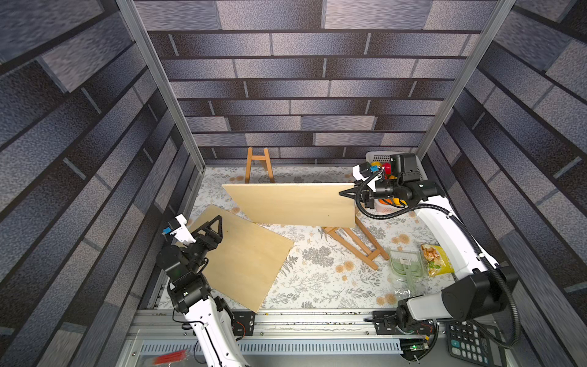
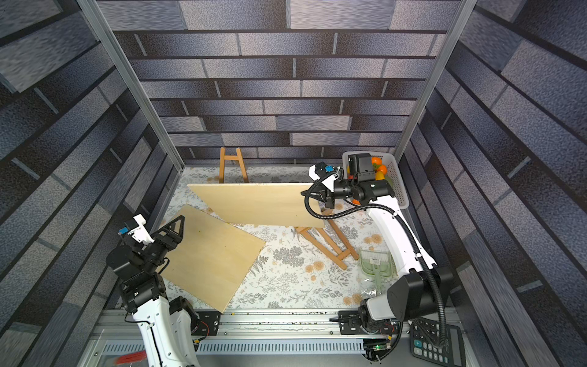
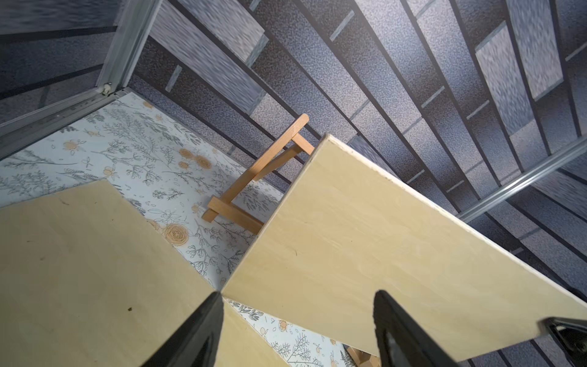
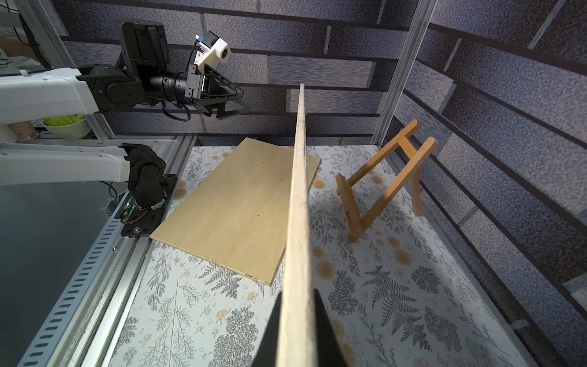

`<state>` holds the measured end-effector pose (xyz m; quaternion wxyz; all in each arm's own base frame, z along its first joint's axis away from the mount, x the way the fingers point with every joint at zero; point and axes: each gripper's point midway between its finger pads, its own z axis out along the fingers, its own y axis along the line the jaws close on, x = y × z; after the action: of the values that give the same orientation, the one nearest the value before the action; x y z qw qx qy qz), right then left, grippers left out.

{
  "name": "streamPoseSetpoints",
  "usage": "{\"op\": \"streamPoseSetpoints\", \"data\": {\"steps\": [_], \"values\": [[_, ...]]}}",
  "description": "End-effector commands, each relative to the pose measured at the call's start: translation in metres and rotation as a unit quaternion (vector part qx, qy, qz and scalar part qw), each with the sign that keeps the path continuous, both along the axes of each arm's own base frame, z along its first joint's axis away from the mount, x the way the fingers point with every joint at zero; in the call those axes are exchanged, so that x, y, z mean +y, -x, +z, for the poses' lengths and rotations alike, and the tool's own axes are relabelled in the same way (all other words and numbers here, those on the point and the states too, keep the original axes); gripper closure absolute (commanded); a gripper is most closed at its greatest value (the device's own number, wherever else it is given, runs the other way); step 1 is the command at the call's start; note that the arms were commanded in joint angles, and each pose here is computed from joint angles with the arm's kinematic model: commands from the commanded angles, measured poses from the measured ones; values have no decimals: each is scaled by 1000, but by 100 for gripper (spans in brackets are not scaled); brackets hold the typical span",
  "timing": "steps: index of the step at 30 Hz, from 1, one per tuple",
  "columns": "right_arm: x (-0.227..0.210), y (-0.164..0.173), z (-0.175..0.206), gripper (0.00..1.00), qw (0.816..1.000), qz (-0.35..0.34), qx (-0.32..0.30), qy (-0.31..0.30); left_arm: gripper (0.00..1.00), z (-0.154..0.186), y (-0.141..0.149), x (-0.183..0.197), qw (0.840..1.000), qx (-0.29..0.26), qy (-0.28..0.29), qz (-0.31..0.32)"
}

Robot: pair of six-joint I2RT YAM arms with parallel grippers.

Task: Assemble the easel
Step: Adjust the drawing board at the center of the board.

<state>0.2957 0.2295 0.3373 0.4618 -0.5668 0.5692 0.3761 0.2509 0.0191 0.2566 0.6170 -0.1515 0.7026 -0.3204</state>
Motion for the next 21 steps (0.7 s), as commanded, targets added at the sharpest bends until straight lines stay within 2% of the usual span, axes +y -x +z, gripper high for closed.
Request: {"op": "streamPoseSetpoints", "data": {"steps": [1,4,6,8,14,17,21], "values": [[2,22,-3,100,998,38,58,-8,25,16,2,-23,994,-65,-49,-77],[0,21,-6,100,998,38,56,-6,25,9,-3,-45,983,-63,-99,-139],[0,22,-8,100,998,39,56,-5,23,-9,-8,-63,971,-37,-149,-185],[0,23,-10,100,998,38,54,-1,24,-21,-15,-71,963,-23,-167,-210],[-6,34,-15,100,998,32,50,20,25,-30,-40,-55,961,-35,-187,-200],[-8,40,-17,100,998,33,49,24,24,-34,-44,-59,948,-37,-227,-220],[-10,47,-28,100,997,35,61,37,25,-29,-57,-57,938,-61,-244,-238]]}}
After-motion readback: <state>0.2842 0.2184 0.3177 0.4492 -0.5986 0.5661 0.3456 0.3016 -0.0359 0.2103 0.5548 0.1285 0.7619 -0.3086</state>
